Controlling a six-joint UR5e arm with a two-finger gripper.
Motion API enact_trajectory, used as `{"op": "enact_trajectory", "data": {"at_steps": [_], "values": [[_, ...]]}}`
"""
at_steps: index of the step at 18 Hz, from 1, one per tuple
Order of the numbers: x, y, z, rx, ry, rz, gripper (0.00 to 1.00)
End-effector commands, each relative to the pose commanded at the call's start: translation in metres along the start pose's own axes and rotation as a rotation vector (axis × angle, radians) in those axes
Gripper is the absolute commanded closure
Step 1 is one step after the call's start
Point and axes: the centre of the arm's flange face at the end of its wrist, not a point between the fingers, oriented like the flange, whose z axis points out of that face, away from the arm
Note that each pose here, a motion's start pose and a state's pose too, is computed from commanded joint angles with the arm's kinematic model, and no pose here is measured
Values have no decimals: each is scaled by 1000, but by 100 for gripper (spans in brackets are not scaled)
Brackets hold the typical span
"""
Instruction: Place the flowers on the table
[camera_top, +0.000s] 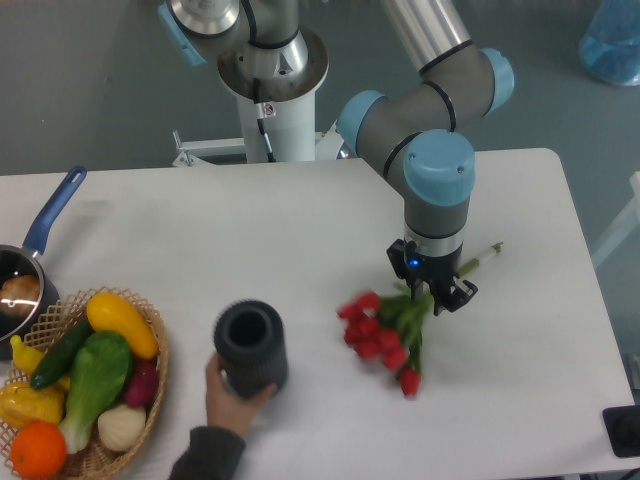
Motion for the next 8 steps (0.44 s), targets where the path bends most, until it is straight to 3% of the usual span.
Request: {"op": "enact_trajectory", "data": {"at_steps": [8], "values": [[-7,10,-4,96,10,-34,0]]}}
